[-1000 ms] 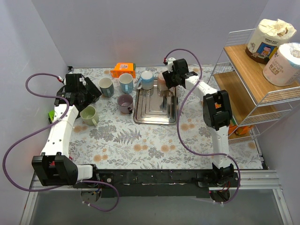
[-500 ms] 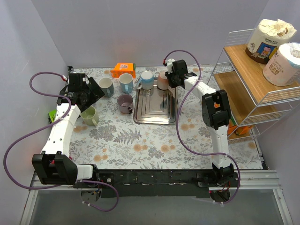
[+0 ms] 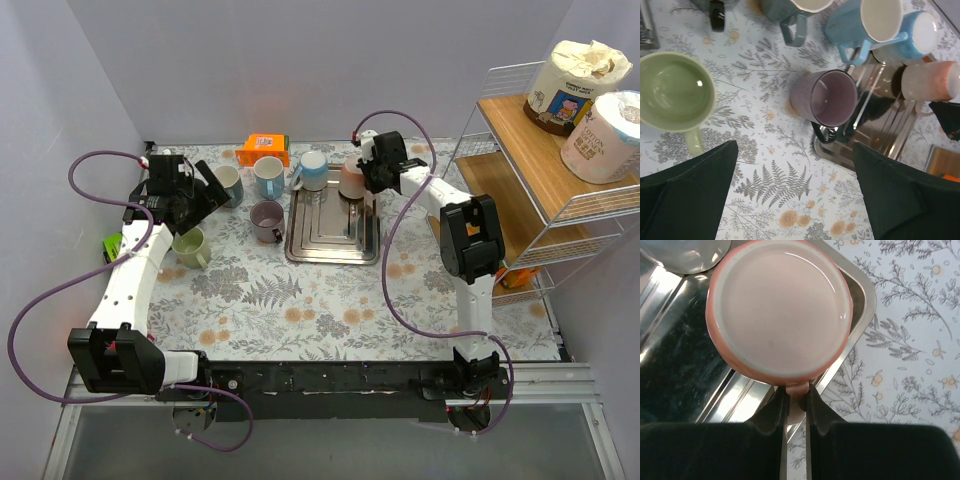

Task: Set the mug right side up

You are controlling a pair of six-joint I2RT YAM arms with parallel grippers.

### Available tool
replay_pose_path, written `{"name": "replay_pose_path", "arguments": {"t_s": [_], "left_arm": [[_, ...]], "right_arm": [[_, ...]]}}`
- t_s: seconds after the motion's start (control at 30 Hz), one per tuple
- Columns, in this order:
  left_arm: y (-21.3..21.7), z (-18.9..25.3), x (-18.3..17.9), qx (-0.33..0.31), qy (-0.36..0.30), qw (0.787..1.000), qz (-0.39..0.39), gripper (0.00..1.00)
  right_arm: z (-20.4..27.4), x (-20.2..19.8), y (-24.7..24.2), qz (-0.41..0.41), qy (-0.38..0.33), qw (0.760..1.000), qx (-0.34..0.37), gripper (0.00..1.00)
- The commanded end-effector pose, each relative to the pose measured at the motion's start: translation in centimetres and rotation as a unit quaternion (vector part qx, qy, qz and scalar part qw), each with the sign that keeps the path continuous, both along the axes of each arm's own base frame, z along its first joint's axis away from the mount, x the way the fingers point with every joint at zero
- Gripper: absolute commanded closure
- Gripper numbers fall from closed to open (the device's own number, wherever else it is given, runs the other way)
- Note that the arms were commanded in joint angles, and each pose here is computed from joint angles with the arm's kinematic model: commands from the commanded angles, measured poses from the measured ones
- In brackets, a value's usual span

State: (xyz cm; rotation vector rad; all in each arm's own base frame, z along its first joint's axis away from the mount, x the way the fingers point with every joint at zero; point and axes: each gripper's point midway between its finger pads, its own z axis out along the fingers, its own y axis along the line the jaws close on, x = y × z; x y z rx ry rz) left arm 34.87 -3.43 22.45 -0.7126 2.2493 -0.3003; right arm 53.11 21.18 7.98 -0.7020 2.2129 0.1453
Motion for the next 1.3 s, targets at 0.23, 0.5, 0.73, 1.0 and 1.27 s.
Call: {"name": "replay_pose_path", "arguments": {"t_s": [0.23,0.5,0.73,1.0,1.27], "left_arm": [[-7.8,4.6,1.0,-0.106,-0.091,0.974,-0.177,0.02],[-13.8,5.6,-1.2,-0.253,-0.109,0.911,-0.306,0.02],[-17.2,7.1,-3.0,-0.293,-0.12,0.865,-0.388,0.02],[-19.1,8.8,-3.1,-0.328,-0.172,0.849,-0.378,0.02],[-19.5,10.4,-3.2,-0.333,-0.207,0.844,-0.366,0.02]], "right_arm": [[15.3,-5.4,4.0,0.031,-0.023,0.975,0.219,0.99],[22.4,-11.4,7.4,0.089,0.014,0.914,0.396,0.99],[26.2,-15.5,9.5,0.122,0.039,0.855,0.502,0.99],[29.0,-18.7,12.8,0.127,0.097,0.798,0.581,0.99],[31.3,-21.3,16.2,0.148,0.139,0.753,0.626,0.99]]}}
